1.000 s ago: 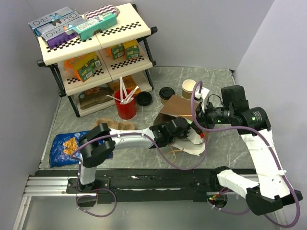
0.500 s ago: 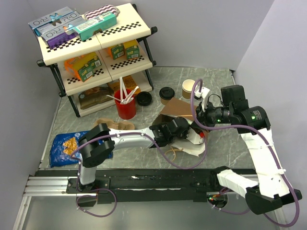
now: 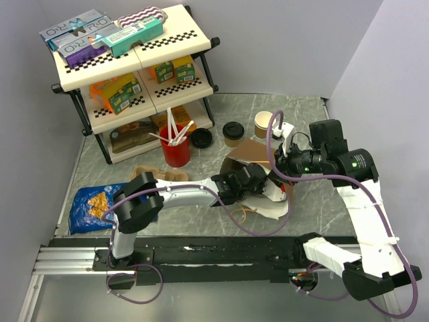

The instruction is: Pack the takeout coffee

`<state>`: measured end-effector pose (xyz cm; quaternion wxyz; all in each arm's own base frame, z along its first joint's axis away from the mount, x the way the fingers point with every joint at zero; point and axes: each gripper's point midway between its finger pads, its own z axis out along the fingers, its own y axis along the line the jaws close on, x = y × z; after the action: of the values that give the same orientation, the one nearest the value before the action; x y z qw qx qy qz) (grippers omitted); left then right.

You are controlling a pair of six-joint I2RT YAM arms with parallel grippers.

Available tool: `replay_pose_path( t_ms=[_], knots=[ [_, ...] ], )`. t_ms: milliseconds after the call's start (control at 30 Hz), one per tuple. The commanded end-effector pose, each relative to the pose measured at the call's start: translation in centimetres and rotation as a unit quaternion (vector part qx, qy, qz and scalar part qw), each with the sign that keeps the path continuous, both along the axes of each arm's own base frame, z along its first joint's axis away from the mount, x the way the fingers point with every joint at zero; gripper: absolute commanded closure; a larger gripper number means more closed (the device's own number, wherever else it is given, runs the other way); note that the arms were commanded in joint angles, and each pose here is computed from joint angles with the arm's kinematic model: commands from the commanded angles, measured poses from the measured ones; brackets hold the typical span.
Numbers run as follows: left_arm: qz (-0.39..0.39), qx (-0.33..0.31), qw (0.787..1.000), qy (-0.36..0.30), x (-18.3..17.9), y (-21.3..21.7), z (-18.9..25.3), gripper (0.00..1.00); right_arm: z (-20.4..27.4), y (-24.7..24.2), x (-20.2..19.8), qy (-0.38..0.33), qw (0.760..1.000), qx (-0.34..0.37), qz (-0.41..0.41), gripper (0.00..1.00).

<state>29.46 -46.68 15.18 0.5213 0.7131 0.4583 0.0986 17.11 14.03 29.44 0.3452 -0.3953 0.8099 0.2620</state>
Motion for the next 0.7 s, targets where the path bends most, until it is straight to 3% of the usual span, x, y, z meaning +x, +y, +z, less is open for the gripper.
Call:
replay_pose_path(
  t_ms=[0, 67, 100, 467, 500, 567, 600, 667],
  knots=[
    [0.055, 0.022, 0.998, 0.032, 2.1, 2.7, -2.3, 0.47, 2.7, 1.9, -3.6, 0.013, 0.996, 0.075, 0.050, 1.00],
    [0.058, 0.009, 0.998, 0.036, 2.1, 2.8, -1.7, 0.40, 2.6, 1.9, -3.5, 0.012, 0.996, 0.073, 0.049, 1.00],
    [0.059, 0.009, 0.997, 0.039, 2.1, 2.9, -1.8, 0.30, 2.6, 1.9, -3.5, 0.013, 0.996, 0.074, 0.048, 1.00],
    [0.070, -0.064, 0.992, 0.078, 1.2, 3.0, 1.4, 0.25, 0.9, 1.1, -2.6, 0.004, 0.999, 0.045, 0.027, 1.00],
    [0.064, -0.072, 0.992, 0.088, 0.9, 2.7, 1.6, 0.19, 0.4, 0.9, -2.5, 0.007, 0.999, 0.039, 0.022, 1.00],
    [0.064, -0.100, 0.988, 0.101, 0.6, 2.5, 2.8, 0.17, 0.1, 0.8, -2.5, 0.003, 0.999, 0.036, 0.022, 1.00],
    [0.065, -0.101, 0.987, 0.109, 0.4, 2.6, 2.8, 0.01, -0.3, 0.7, -2.5, 0.007, 0.999, 0.034, 0.019, 1.00],
    [0.062, -0.113, 0.984, 0.121, 0.0, 2.7, 3.2, 0.01, -0.6, 0.5, -2.3, 0.002, 0.999, 0.028, 0.015, 1.00]
  ],
)
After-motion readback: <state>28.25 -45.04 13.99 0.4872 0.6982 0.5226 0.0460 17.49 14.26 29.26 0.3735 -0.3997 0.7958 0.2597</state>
